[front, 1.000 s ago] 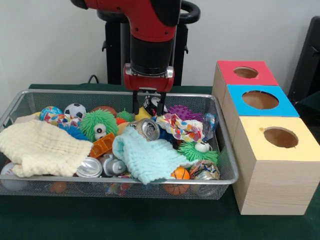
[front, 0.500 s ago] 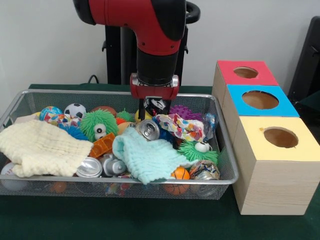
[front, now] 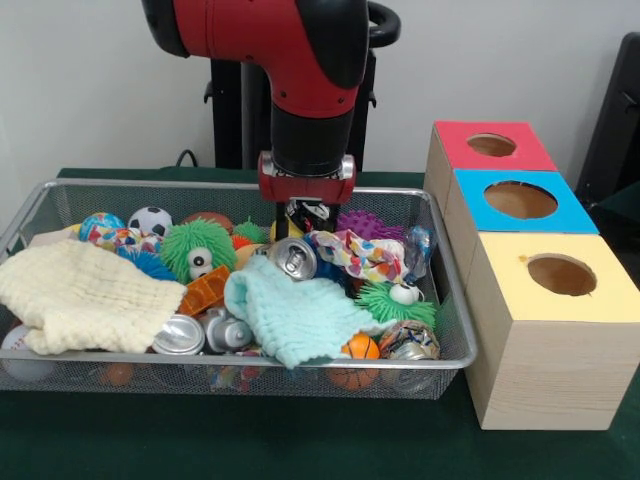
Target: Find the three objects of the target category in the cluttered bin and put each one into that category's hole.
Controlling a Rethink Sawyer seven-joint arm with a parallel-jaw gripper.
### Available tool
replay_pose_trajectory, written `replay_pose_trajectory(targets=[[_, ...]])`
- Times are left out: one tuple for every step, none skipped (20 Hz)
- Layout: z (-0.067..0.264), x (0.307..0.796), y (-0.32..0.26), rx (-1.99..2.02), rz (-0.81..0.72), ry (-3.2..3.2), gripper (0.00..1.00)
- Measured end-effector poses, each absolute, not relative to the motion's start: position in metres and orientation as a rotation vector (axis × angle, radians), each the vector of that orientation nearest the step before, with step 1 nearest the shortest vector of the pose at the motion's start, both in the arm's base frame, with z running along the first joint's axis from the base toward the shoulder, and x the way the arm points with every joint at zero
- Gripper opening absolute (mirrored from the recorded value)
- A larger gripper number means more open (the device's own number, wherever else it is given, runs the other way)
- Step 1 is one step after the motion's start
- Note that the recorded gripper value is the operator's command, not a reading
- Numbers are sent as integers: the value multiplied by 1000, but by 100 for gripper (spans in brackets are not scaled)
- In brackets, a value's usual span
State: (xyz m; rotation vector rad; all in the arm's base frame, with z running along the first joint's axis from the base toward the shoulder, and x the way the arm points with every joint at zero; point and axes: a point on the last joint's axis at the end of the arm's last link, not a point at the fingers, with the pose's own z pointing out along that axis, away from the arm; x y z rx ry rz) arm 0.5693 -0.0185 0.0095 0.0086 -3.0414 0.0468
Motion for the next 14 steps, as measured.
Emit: replay_pose_trajectory(targets=[[9, 569, -19, 6, 47, -3042, 100], [9, 569, -20, 4, 47, -3042, 100], [9, 570, -21, 1, 47, -3042, 100], [9, 570, -22, 0, 46, -3042, 100], [9, 570, -22, -2, 47, -3043, 100], [9, 570, -23, -4, 47, -3043, 100], [10, 571, -24, -5, 47, -3044, 100], [10, 571, -24, -6, 47, -3044, 100], [10, 572, -26, -10, 48, -3046, 100], [10, 572, -27, -12, 48, -3046, 100], [10, 572, -28, -15, 48, -3047, 100], [10, 573, -30, -18, 49, -3048, 100], [10, 573, -31, -21, 49, -3048, 100], [10, 573, -32, -25, 49, -3049, 100]])
